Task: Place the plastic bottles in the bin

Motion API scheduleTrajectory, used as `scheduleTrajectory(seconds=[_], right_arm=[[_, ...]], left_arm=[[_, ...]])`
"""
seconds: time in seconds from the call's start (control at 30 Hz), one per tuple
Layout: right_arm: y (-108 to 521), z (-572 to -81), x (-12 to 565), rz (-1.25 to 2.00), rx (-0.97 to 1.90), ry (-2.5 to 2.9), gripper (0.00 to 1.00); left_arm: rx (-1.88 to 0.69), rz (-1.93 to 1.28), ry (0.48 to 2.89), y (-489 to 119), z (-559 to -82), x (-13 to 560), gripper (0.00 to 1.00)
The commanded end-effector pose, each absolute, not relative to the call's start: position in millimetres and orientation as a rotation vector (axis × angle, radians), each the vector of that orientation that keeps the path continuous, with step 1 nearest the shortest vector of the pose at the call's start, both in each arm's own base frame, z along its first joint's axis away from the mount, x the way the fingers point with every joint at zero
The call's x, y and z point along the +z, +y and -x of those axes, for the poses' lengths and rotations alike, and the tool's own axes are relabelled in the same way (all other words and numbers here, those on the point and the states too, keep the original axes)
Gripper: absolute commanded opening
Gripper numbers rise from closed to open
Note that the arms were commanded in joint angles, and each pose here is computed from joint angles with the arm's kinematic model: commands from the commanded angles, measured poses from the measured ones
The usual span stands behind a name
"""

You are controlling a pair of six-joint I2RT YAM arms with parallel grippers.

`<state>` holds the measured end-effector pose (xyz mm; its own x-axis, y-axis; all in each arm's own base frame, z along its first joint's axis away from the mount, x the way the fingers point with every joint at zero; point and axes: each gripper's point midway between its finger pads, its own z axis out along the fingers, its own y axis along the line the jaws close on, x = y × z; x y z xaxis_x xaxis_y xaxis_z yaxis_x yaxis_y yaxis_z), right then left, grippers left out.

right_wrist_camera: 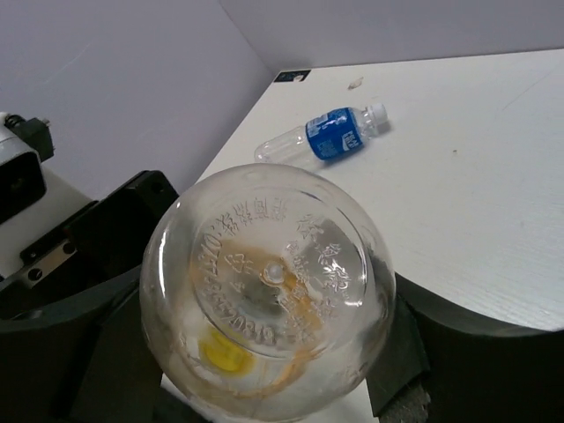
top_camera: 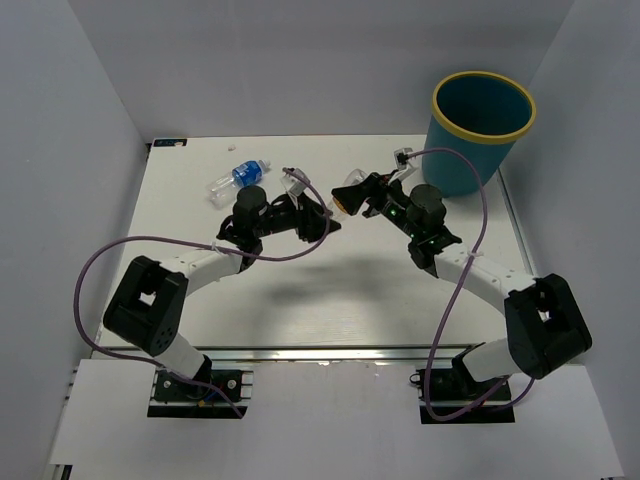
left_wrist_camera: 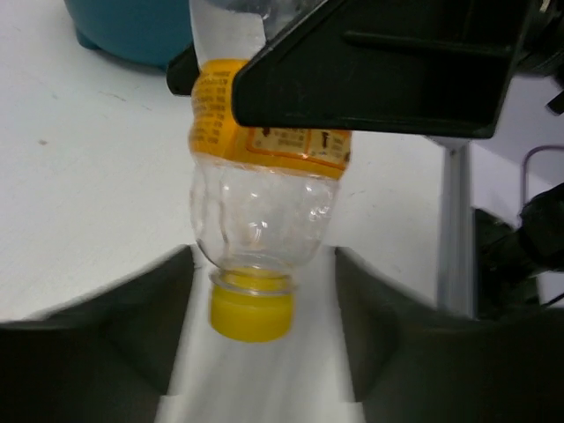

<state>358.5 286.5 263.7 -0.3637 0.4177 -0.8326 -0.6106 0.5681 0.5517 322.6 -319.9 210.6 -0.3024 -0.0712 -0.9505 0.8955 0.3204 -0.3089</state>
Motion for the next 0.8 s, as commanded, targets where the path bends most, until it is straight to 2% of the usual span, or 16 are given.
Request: scheduleTrajectory(seconds=[0.0, 0.03, 0.17, 0.47, 0.63, 0.77], right_arm=[[269.0, -366.4, 299.8, 0.135, 1.0, 1.482, 0.36], [266.8, -368.0, 300.1, 0.131, 0.979, 1.485, 0.3], [237.0, -392.4, 304.5, 0.063, 0.739, 1.521, 0.26], [140.3, -466.3, 378.0, -0.056, 0.361, 1.528, 0.24], [46.4, -508.7, 432.5, -0.17, 0.043, 1.474, 0.25], [-5.6, -541.4, 427.0, -0.253, -0.145, 1.48, 0.27]], left_arm=[[-1.14, -0.831, 1.516, -320.2, -316.2, 231.6, 0.85], [-1.121, -0.83, 1.539, -318.1, -317.0, 231.1, 0.98], [-1.016, -0.806, 1.59, -309.5, -328.5, 232.6, 0.98], [-0.749, -0.701, 1.654, -284.5, -370.6, 239.8, 0.98], [-0.63, -0.544, 1.744, -257.6, -407.1, 239.2, 0.98], [-0.574, -0.487, 1.778, -239.5, -418.8, 246.9, 0.98]])
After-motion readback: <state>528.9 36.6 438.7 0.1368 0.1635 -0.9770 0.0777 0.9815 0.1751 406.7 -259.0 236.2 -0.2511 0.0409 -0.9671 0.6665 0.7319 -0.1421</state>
